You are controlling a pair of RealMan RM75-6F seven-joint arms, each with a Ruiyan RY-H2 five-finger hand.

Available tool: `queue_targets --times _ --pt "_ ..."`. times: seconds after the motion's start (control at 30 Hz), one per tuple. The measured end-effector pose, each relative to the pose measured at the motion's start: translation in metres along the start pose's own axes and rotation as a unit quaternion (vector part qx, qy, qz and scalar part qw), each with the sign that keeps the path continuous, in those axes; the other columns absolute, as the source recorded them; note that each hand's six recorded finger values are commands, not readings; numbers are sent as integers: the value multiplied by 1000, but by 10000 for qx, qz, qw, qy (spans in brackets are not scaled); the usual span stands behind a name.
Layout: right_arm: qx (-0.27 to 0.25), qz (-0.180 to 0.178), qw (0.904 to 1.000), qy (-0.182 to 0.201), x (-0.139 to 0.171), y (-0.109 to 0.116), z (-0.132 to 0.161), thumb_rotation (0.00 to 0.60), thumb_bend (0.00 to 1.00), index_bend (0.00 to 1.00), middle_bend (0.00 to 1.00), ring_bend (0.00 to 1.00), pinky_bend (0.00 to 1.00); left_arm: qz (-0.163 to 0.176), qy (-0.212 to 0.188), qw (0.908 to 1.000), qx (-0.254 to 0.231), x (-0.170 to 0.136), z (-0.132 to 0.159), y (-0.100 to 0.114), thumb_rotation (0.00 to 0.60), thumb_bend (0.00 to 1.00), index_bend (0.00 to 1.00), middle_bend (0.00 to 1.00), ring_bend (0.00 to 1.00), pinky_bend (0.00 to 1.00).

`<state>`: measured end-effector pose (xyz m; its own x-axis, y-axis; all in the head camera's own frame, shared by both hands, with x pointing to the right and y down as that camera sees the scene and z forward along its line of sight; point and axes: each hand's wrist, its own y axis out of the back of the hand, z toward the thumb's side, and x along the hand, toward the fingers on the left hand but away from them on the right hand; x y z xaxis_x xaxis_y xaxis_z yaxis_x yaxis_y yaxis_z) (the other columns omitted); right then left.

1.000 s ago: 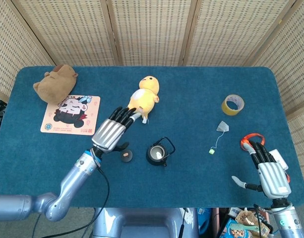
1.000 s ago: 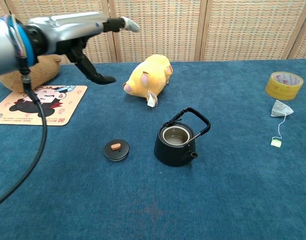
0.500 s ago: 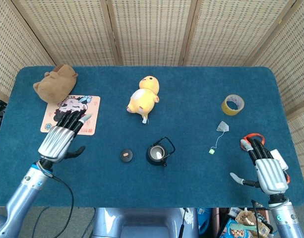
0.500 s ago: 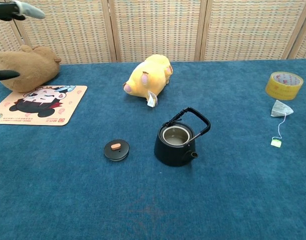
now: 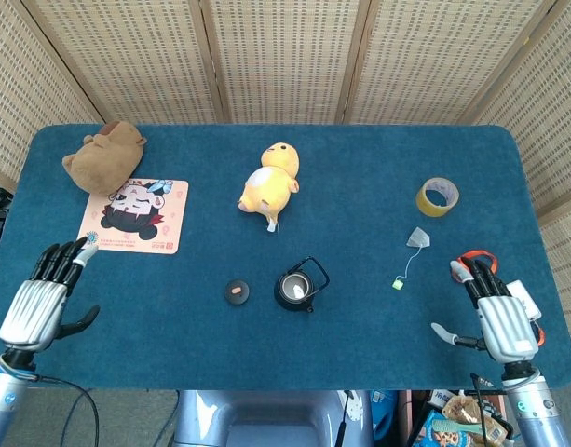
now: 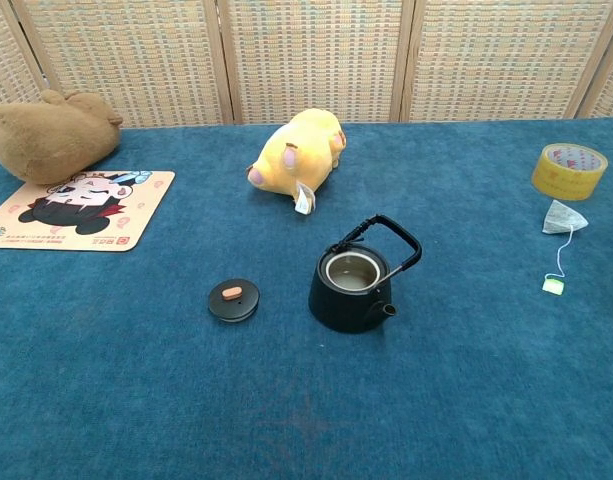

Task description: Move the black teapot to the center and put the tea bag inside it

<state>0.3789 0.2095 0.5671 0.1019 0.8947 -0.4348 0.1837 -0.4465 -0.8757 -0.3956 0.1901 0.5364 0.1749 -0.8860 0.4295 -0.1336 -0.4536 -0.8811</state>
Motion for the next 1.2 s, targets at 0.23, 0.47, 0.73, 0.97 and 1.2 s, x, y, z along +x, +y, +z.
queue_targets --times 0.23,0.47,0.73,0.97,1.2 --pt "8 43 10000 59 -9 -1 2 344 353 69 143 14 237 -40 377 9992 -118 -27 -21 -11 600 315 0 0 0 0" --pt "27 111 9998 166 -24 -5 7 341 354 69 146 14 237 -93 626 9979 -170 -44 -35 -19 600 314 0 0 0 0" --pt "55 170 9994 305 -43 -8 15 346 353 69 158 14 237 -78 812 9964 -215 -54 -45 -19 600 314 0 0 0 0" --pt "84 269 9989 374 -57 -12 19 344 353 69 170 15 237 -63 933 9953 -252 -57 -52 -19 600 315 0 0 0 0" --pt "75 400 9984 388 -73 -18 20 352 353 69 205 33 237 -32 988 9948 -248 -58 -56 -17 600 314 0 0 0 0"
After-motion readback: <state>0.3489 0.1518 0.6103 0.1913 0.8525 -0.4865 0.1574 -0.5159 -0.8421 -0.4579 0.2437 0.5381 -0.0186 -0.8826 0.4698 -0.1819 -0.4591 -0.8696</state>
